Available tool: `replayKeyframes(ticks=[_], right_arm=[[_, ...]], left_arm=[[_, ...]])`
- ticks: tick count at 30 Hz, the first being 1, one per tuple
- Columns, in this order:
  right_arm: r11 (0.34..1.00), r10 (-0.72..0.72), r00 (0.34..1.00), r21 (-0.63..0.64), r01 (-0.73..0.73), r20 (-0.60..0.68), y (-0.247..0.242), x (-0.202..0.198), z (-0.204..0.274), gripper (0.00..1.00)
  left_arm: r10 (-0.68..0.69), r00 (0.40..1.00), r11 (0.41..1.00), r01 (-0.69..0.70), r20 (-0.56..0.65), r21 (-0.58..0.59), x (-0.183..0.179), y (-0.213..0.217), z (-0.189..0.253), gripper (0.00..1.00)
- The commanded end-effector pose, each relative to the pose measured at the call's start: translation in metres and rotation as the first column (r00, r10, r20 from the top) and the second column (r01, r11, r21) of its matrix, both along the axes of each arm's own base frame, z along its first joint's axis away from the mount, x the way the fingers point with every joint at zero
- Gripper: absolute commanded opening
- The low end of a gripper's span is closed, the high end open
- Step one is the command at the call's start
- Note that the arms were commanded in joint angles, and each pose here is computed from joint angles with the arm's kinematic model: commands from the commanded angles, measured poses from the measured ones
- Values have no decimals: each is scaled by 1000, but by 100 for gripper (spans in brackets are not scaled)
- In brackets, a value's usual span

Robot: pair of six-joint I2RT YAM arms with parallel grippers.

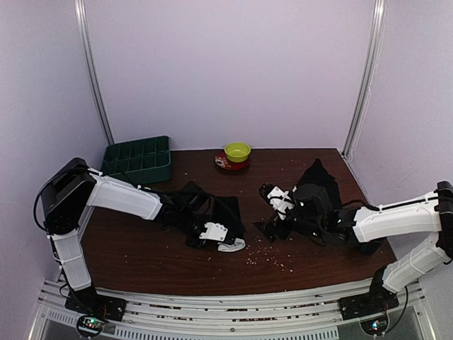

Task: Roll the underwear
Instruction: Roll the underwear at the center of the board.

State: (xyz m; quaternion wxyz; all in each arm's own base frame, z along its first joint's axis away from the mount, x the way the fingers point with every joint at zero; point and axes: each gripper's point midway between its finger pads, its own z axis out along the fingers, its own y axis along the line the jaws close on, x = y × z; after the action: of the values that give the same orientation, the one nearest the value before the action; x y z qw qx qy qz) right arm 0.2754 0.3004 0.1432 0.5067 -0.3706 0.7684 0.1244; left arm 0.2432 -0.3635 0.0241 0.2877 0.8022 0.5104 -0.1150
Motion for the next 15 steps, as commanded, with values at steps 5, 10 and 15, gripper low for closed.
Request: replayKeyframes(ticks=[5, 10, 15], right_arm=[[967, 249, 951, -96, -234, 183, 27, -31, 14, 98], [917, 386, 913, -159, -365, 131, 51, -54, -3, 94], [897, 401, 909, -248, -365, 110, 64, -58, -27, 94]], left_arm=[[30, 899, 1000, -24, -436, 19, -5, 20, -4, 0], [71, 836, 997, -71, -544, 22, 7, 17, -5, 0], [108, 789, 993, -111, -605, 32, 15, 16, -8, 0]])
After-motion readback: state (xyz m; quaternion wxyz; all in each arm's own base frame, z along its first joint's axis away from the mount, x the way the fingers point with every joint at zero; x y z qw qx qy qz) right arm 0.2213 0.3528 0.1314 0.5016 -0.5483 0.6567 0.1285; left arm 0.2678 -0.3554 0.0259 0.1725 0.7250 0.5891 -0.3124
